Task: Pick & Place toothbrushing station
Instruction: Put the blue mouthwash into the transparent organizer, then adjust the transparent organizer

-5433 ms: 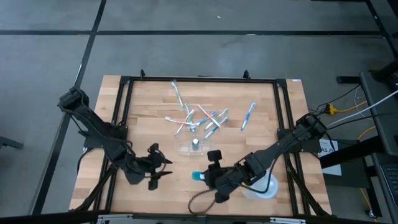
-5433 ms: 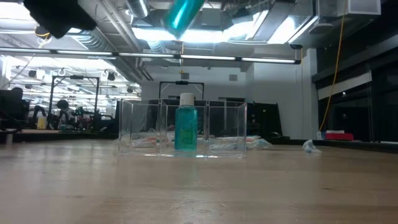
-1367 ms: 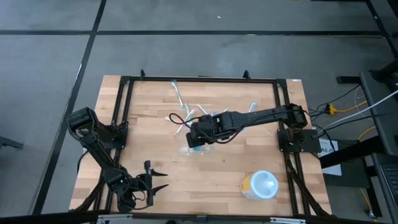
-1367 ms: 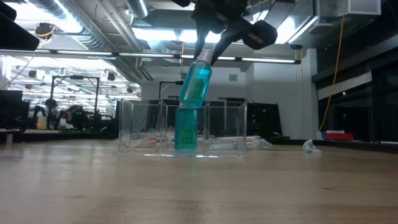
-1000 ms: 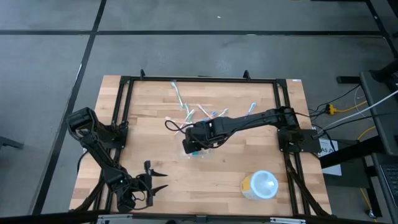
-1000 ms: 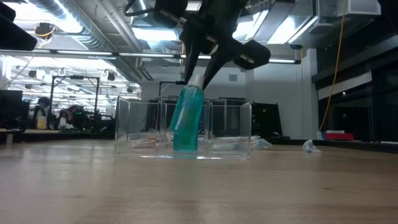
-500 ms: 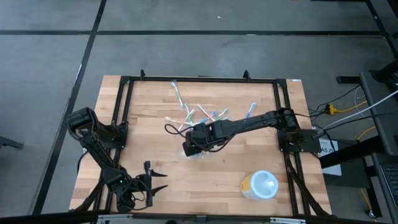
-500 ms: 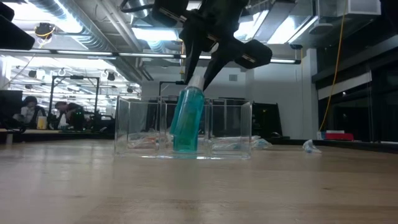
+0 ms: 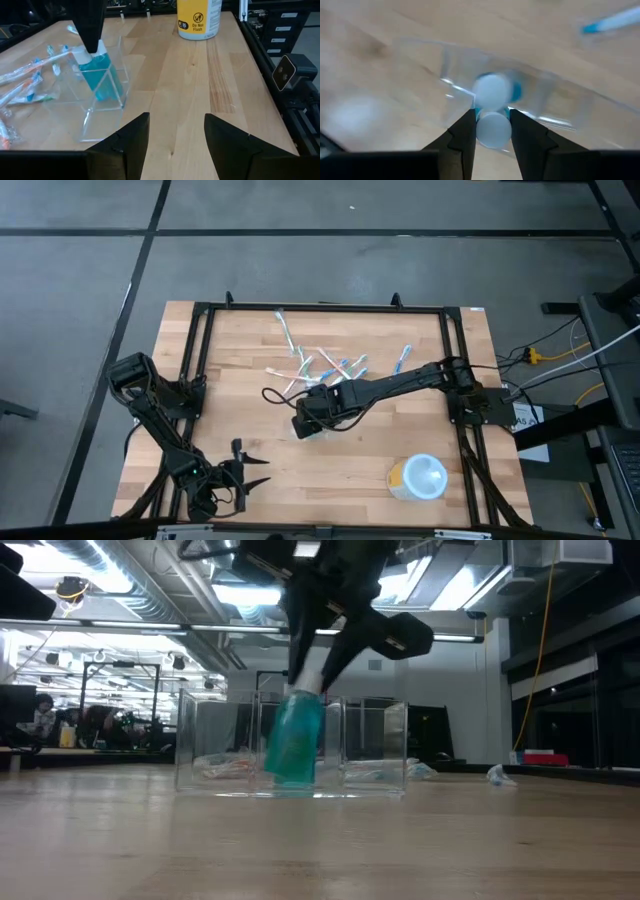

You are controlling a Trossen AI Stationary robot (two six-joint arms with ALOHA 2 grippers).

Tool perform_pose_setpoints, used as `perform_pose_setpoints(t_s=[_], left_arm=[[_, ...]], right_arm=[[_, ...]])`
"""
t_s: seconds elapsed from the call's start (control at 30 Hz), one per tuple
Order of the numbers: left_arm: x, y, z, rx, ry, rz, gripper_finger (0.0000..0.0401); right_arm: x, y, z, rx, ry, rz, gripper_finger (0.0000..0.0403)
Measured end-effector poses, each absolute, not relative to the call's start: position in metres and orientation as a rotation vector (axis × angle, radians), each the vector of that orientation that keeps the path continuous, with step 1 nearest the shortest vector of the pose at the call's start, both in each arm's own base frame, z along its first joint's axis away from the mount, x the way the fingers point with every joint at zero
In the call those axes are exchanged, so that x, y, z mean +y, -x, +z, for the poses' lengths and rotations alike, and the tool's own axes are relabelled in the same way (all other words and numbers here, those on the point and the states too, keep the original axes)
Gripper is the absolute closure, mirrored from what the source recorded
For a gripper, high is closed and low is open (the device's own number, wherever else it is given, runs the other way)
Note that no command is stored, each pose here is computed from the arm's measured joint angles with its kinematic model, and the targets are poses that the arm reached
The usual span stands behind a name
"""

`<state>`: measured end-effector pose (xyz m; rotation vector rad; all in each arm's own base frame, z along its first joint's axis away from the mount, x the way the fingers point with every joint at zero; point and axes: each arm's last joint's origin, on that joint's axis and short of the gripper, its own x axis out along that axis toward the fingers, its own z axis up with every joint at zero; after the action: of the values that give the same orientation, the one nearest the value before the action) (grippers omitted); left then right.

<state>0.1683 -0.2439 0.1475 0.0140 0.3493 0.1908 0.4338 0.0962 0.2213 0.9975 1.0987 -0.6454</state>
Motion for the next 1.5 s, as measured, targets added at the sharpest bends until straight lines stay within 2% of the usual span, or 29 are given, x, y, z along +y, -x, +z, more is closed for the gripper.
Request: perform_pose_setpoints(t_s=[0.73,1.13,1.5], left_arm=[[-0.245,-0.167,0.147,0.351,-0.017,0.186,0.0217],[-0.245,-0.167,0.147,0.351,-0.018,0.186,0.0217],[-0.244,-0.167,0.147,0.353,-0.021,0.186,0.0217]], right_arm=[[0.102,-0.441,0.224,1.088,-1.038,-0.519,0.0287],[0.102,-0.442,0.224,1.089,-1.049,-0.505,0.0227],[0.102,-0.445,0.236,1.040,-0.998,-0.484,0.0222]])
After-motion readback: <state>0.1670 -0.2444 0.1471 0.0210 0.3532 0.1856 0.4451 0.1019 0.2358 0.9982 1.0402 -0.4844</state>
